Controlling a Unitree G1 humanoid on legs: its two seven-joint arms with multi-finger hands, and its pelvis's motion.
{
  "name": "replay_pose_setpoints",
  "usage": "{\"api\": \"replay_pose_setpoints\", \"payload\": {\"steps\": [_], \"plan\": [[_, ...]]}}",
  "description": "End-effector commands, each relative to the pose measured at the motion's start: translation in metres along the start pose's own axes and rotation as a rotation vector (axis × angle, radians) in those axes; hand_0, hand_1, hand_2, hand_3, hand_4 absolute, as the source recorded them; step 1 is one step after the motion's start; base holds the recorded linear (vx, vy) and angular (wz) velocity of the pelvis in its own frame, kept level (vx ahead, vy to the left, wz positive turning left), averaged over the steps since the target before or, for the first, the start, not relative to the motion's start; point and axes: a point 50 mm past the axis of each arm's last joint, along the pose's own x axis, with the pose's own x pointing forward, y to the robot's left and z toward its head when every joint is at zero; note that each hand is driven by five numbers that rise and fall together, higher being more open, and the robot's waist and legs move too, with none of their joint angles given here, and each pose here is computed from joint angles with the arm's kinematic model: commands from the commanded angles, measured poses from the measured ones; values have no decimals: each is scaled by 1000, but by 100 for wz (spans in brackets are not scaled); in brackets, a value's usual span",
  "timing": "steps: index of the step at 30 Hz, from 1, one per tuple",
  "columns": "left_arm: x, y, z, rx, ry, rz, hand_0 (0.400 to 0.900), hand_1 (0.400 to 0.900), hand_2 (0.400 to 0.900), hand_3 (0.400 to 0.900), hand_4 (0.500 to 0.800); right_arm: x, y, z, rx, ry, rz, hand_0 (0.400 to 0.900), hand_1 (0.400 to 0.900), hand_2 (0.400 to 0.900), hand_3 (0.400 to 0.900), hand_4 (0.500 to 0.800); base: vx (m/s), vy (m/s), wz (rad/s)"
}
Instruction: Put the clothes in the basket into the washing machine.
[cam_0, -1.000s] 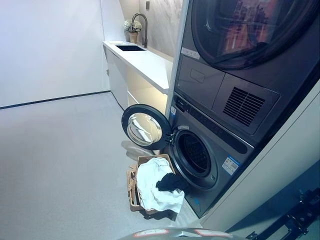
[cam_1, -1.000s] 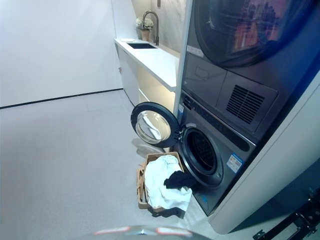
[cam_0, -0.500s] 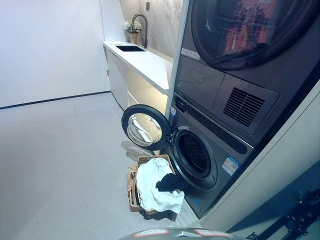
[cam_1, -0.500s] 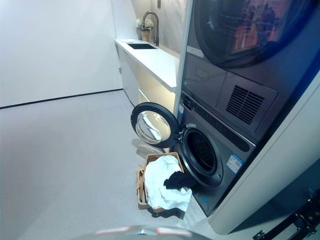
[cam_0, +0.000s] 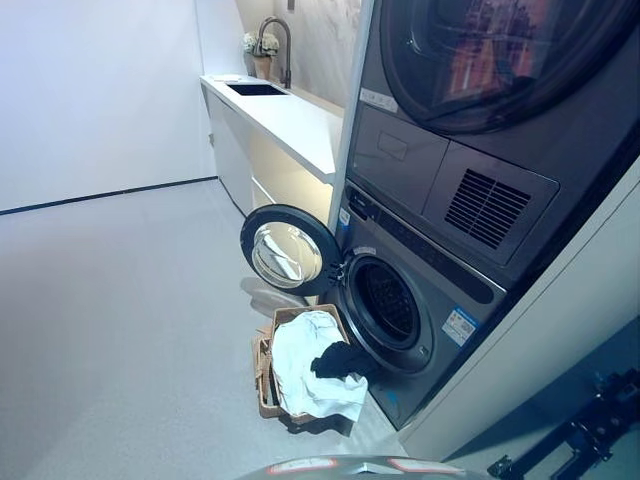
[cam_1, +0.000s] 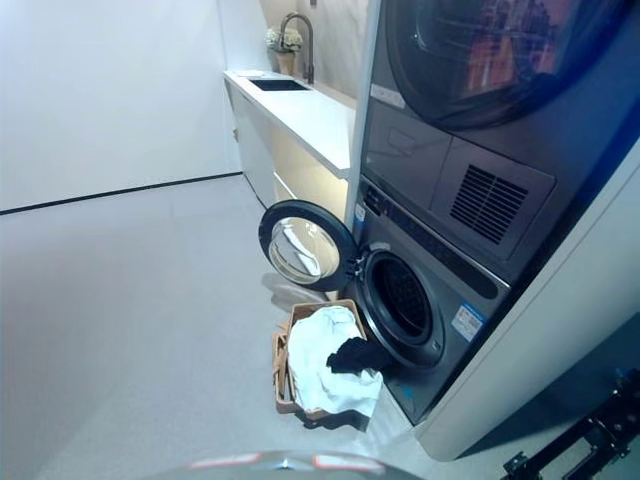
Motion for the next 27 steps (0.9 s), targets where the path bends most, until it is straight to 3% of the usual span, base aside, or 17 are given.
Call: {"api": "replay_pose_setpoints", "payload": {"steps": [1, 13, 22, 27], "plan": [[-2, -16, 51, -81, -127, -22, 900, 900, 900, 900, 800, -3, -31, 59, 4, -164, -96, 900, 900, 900, 900, 800, 52, -135, -5], [-8, -19, 86, -217, -263, -46, 900, 900, 900, 900, 800, -8, -54, 82, 51, -252, -161, 900, 900, 900, 900, 800, 88, -135, 11], [-3, -13, 53, -284, -154, 5, 900, 900, 900, 900, 800, -9, -53, 86, 25, -270, -176, 900, 900, 900, 900, 800, 439, 188, -21], [-3, 1, 63, -274, -187, 36, 900, 900, 900, 900, 800, -13, -44, 105, 78, -334, -140, 900, 900, 900, 900, 800, 465, 316, -32]]}}
